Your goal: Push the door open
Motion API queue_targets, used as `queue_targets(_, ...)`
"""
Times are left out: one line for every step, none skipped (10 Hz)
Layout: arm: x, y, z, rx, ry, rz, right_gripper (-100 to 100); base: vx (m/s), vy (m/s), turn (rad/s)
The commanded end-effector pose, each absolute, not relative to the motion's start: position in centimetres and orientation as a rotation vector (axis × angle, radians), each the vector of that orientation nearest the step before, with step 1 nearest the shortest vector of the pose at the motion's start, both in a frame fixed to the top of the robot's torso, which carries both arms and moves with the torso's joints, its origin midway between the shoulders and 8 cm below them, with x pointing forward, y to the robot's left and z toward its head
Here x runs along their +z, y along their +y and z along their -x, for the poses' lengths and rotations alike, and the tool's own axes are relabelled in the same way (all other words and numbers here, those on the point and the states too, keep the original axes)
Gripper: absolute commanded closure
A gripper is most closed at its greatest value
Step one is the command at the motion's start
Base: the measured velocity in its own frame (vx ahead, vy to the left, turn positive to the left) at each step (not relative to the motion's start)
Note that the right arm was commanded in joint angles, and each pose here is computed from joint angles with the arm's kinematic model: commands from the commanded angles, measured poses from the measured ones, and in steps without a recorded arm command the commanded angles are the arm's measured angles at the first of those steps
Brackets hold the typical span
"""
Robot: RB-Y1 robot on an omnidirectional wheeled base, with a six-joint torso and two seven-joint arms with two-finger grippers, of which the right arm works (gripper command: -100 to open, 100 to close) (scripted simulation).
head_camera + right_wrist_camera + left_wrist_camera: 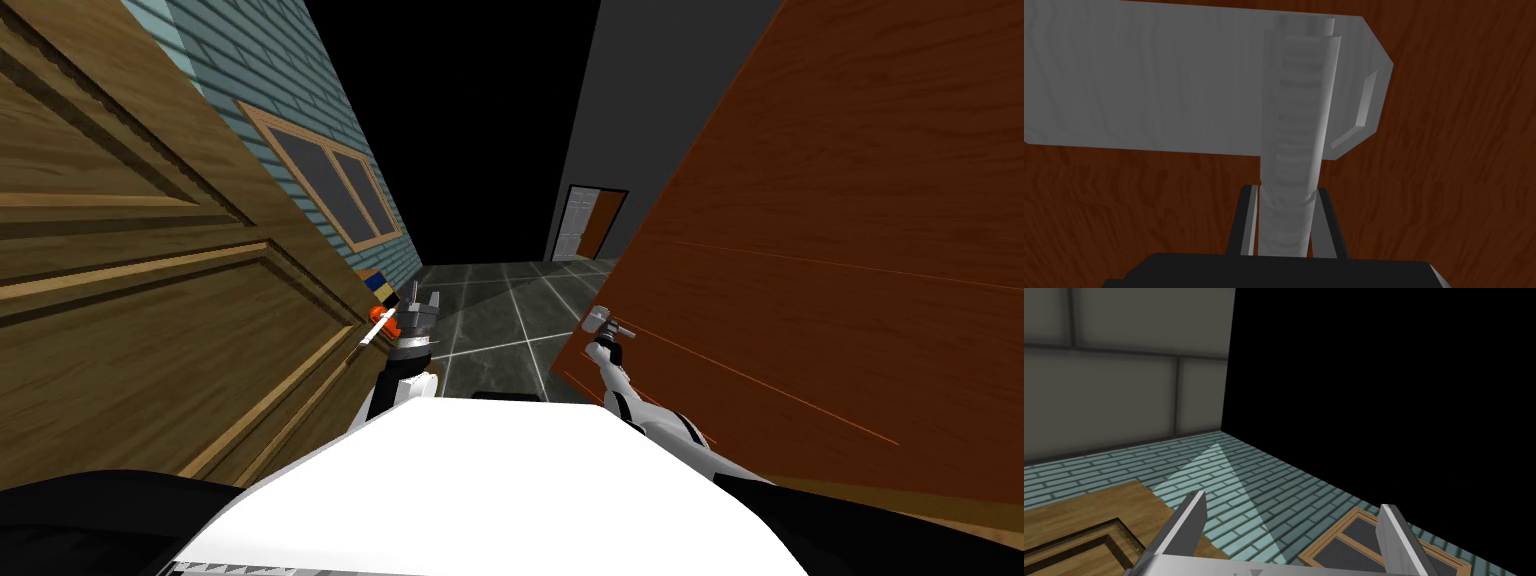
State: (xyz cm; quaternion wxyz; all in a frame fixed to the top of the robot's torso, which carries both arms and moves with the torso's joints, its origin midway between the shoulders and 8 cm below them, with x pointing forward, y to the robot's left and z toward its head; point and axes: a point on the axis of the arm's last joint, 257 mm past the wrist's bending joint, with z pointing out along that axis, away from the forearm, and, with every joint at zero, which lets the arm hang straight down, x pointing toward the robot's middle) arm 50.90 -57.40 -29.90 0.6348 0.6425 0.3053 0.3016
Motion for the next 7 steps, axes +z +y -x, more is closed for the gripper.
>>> queue_targets(-29.3,-58.8,-50.2,0.672,0.672,-1.464,100,0.194,0.021,-0.036)
queue_targets(-29.3,-59.3,-49.8,0.662,0.662,-1.468,100,0.174,0.004,-0.041)
queue_targets(-29.6,-58.8,-50.0,0.667,0.676,-1.472,100,0.079,-0.009,-0.020)
queue_targets(-29.4,-60.0,-49.3,0.649,0.651,-1.474,100,0.129,-0.017,-0.027)
queue_targets(-29.3,-60.5,-48.9,0.639,0.640,-1.477,100,0.204,-0.035,-0.034)
queue_targets(-29.3,-61.1,-48.4,0.626,0.628,-1.480,100,0.226,-0.019,-0.038)
queue_targets(-29.3,-61.1,-48.4,0.626,0.628,-1.480,100,0.131,-0.008,-0.037)
